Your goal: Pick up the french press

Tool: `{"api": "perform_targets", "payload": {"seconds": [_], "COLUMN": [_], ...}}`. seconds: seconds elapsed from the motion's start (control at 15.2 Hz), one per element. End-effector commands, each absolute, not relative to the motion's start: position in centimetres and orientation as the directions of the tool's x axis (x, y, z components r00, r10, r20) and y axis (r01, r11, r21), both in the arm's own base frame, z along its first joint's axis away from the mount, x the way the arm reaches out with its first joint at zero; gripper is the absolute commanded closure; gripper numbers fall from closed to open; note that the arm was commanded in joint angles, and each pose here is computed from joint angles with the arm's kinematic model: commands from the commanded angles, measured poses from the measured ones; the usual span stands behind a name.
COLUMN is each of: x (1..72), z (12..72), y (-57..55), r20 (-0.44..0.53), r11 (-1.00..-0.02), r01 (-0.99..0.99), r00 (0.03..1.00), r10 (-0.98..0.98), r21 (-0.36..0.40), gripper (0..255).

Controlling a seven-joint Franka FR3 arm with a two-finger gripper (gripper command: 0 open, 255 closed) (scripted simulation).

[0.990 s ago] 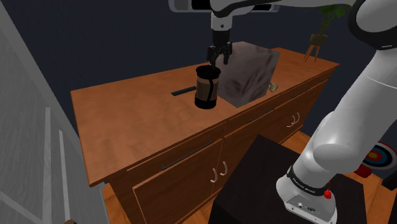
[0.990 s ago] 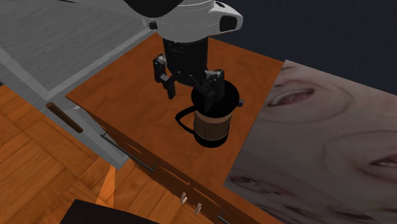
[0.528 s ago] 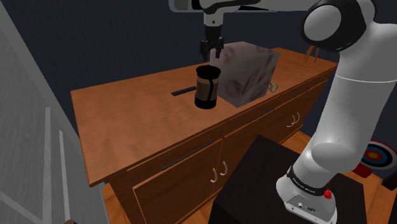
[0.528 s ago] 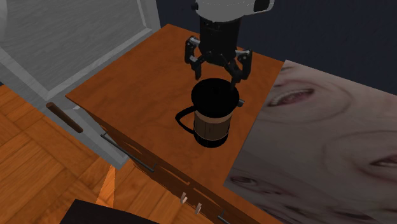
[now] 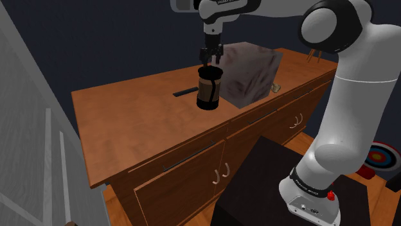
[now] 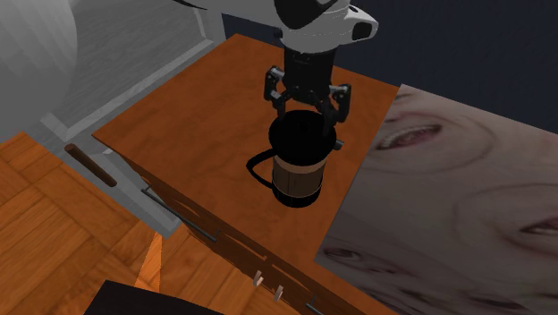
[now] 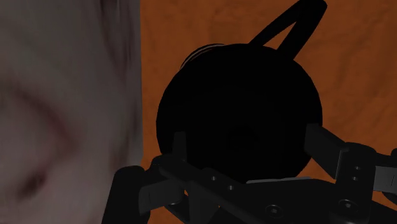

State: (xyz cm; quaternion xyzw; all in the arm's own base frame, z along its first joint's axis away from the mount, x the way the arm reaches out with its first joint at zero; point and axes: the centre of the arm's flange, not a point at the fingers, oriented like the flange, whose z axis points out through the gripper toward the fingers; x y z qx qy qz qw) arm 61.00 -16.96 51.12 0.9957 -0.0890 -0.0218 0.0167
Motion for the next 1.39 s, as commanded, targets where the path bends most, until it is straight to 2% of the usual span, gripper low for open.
{"api": "perform_targets", "payload": {"seconds": [0.0,0.07,0.66,1.32], "x": [60.9,61.0,60.9,60.9], "z": [50.7,50.7,50.7,56.0], "y": [-17.0,-17.0,-17.0,-17.0], "r20": [-0.040,-0.040,-0.040,-0.040], "r11": [-0.984,-0.984,-0.984,-0.984], "r01": [-0.177,-0.177,-0.177,-0.177], "r00": [0.983,0.983,0.983,0.983], "r10": [-0.178,-0.178,-0.178,-0.178], "r21": [0.037,0.037,0.037,0.037], "gripper": [0,255,255,255]}}
